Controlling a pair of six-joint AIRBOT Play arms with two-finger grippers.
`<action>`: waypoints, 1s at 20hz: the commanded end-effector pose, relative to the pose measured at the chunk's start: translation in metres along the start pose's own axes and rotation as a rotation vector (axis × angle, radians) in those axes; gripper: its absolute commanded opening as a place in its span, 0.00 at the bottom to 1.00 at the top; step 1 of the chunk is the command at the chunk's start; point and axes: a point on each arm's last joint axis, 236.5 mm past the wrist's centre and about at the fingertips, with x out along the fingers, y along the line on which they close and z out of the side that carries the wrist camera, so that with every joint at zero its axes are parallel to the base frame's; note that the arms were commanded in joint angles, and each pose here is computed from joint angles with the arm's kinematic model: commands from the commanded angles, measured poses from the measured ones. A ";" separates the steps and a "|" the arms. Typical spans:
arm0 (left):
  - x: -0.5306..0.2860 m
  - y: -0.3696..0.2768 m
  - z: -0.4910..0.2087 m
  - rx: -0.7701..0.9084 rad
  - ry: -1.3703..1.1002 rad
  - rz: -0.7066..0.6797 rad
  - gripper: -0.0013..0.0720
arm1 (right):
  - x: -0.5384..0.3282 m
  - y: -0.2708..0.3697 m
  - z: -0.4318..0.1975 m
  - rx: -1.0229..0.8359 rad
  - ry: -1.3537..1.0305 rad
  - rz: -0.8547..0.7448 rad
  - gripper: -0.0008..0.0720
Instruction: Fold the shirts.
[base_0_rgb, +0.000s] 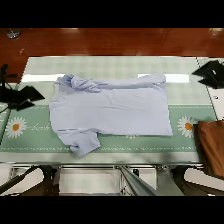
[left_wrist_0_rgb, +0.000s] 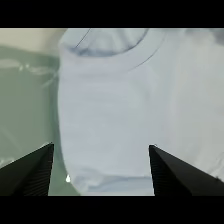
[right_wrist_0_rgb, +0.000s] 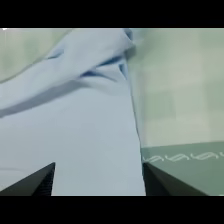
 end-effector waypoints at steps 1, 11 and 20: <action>0.021 0.021 -0.068 -0.212 0.088 -0.077 0.98 | 0.010 -0.020 -0.058 0.053 -0.050 -0.017 0.88; 0.069 0.025 -0.106 -0.336 0.072 -0.187 0.98 | 0.051 -0.007 -0.168 0.181 0.046 0.135 0.88; 0.093 -0.013 -0.112 -0.202 0.154 -0.309 0.96 | 0.041 -0.016 -0.147 0.239 -0.017 0.105 0.88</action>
